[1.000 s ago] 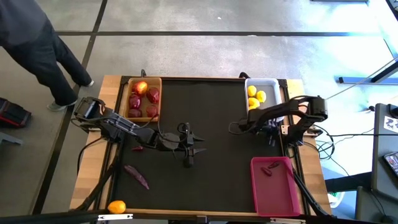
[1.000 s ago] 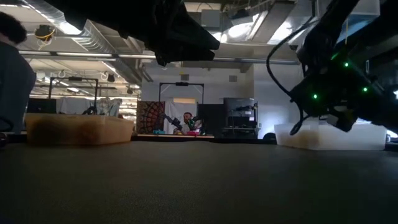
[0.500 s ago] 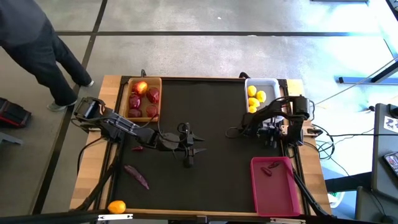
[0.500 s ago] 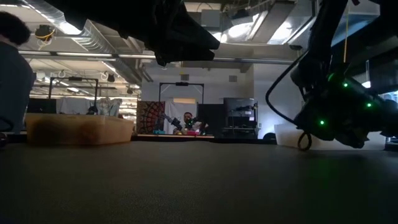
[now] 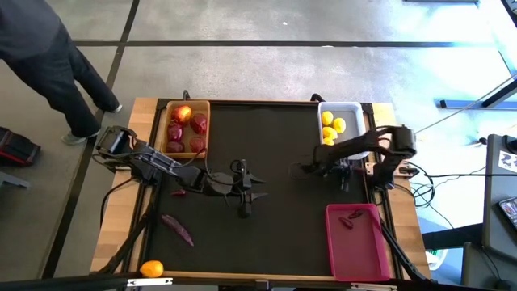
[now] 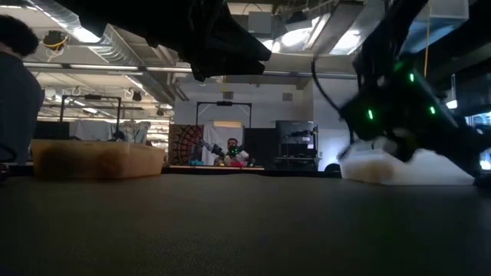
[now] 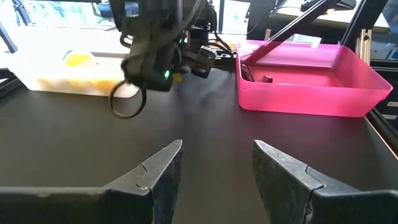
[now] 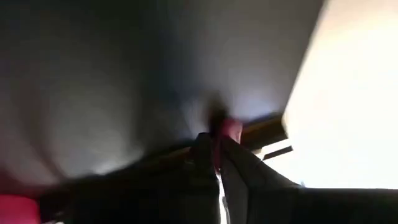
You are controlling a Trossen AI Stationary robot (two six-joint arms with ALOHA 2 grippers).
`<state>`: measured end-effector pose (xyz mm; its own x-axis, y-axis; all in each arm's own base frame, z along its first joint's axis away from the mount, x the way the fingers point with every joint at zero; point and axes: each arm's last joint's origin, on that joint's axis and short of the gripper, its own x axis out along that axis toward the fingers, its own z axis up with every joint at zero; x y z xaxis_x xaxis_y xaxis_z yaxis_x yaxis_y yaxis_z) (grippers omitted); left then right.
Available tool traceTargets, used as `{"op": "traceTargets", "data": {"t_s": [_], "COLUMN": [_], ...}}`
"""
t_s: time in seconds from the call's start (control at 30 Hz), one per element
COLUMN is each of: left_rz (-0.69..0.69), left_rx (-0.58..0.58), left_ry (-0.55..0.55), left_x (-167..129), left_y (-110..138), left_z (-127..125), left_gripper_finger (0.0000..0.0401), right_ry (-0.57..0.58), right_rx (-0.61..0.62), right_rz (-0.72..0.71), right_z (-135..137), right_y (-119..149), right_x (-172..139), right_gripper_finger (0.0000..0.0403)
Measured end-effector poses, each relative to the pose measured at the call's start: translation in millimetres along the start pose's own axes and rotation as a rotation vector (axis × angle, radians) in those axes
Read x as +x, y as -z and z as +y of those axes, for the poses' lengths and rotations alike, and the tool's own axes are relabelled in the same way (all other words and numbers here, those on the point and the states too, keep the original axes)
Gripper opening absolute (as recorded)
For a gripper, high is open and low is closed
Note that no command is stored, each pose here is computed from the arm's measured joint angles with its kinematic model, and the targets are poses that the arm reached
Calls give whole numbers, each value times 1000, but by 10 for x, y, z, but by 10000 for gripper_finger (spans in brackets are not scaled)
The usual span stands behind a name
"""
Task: Sort produce into baskets
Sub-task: Put the eggplant into the red bin
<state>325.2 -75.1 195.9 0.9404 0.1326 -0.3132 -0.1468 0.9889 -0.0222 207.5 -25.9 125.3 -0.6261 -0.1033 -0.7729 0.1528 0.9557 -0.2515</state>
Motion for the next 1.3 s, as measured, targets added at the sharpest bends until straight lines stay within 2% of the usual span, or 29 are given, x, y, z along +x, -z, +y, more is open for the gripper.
{"op": "traceTargets", "data": {"t_s": [0.1, 0.2, 0.43, 0.53, 0.63, 0.77, 1.0, 1.3], "left_rz": [0, 0, 0, 0, 0, 0, 1, 7], "left_rx": [0, -1, -1, 0, 0, 0, 4, 8], "left_ry": [0, 0, 0, 0, 0, 0, 0, -1], "left_x": [0, 0, 0, 0, 0, 0, 0, 0], "left_y": [0, 0, 0, 0, 0, 0, 1, 7], "left_z": [0, -1, 0, 0, 0, 0, 0, 1], "left_gripper_finger": [187, 187, 187, 187, 187, 187, 187, 187], "right_ry": [12, 28, 103, 96, 20, -44, -14, -18], "right_rx": [4, -8, 19, 28, 18, 27, 30, 2], "right_rz": [-97, -88, 13, 36, 70, 94, 148, 152], "right_z": [58, 92, 22, 20, 45, 65, 74, 125], "right_y": [40, 108, 191, 210, 230, 242, 261, 119], "right_x": [-207, -259, -73, -18, 10, 29, 151, 265], "right_gripper_finger": [3, 3, 3, 3, 8, 53, 165, 250]}}
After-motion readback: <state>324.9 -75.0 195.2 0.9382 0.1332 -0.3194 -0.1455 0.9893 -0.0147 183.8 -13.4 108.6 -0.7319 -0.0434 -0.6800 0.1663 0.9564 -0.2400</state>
